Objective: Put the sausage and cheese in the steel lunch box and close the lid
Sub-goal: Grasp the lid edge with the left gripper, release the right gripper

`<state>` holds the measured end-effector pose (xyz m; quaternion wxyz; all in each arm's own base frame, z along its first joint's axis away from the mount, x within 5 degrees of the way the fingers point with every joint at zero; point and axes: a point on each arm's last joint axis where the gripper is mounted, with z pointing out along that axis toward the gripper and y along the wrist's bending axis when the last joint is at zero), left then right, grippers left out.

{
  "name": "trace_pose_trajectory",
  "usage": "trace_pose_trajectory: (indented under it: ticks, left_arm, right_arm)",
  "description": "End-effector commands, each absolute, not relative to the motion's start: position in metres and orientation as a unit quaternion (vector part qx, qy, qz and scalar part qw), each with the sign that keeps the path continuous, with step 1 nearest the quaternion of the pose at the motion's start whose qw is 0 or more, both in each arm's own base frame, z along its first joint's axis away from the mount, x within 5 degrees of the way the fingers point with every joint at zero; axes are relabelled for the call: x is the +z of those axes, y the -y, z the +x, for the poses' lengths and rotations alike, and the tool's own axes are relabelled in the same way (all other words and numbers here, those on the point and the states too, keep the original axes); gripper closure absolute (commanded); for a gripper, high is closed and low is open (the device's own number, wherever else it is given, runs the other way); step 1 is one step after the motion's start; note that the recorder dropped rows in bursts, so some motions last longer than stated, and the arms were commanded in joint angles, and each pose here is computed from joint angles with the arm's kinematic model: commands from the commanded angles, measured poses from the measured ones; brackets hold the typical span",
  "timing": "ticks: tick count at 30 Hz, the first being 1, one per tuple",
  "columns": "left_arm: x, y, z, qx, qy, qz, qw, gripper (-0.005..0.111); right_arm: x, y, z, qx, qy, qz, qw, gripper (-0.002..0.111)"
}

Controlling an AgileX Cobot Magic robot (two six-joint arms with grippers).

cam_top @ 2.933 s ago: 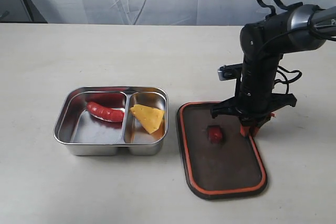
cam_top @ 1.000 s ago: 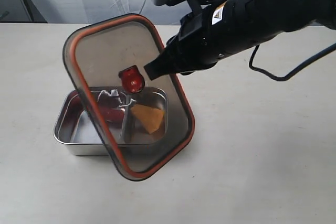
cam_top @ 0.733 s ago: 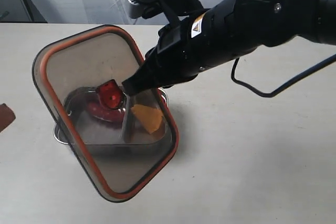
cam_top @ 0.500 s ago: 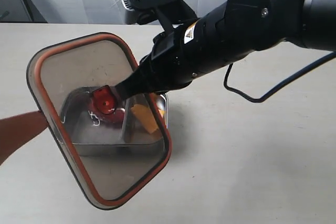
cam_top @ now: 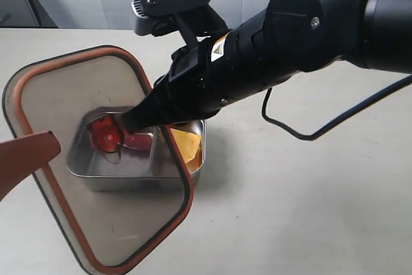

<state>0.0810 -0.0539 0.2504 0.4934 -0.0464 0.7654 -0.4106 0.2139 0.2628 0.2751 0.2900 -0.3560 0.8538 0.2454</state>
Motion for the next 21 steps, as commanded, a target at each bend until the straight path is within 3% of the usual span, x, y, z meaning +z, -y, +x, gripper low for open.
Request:
trace_pose_trajectory:
  ticks: [1,4,9,15,18,21]
  left_arm:
    - [0.252,0.054,0.082,-0.403,-0.768,-0.039,0.497,0.060]
    - [0.251,0.053,0.082,-0.396,-0.770,-0.035,0.499,0.070]
    - [0.250,0.051,0.083,-0.382,-0.772,-0.038,0.507,0.106]
    - [0.251,0.046,0.087,-0.358,-0.769,-0.053,0.527,0.106]
    - [0.257,0.045,0.088,-0.341,-0.764,-0.035,0.547,0.106]
    - [0.269,0.044,0.089,-0.315,-0.757,-0.003,0.573,0.107]
  right_arm:
    - [0.277,-0.269,0.209,0.256,-0.847,-0.358,0.298,0.109]
    - [0.277,-0.269,0.209,0.256,-0.847,-0.358,0.298,0.109]
    - [0.277,-0.269,0.209,0.257,-0.848,-0.357,0.297,0.109]
    - [0.278,-0.268,0.210,0.256,-0.845,-0.357,0.305,0.108]
    - [0.279,-0.268,0.212,0.247,-0.840,-0.364,0.318,0.092]
    - [0.285,-0.266,0.213,0.239,-0.830,-0.372,0.340,0.060]
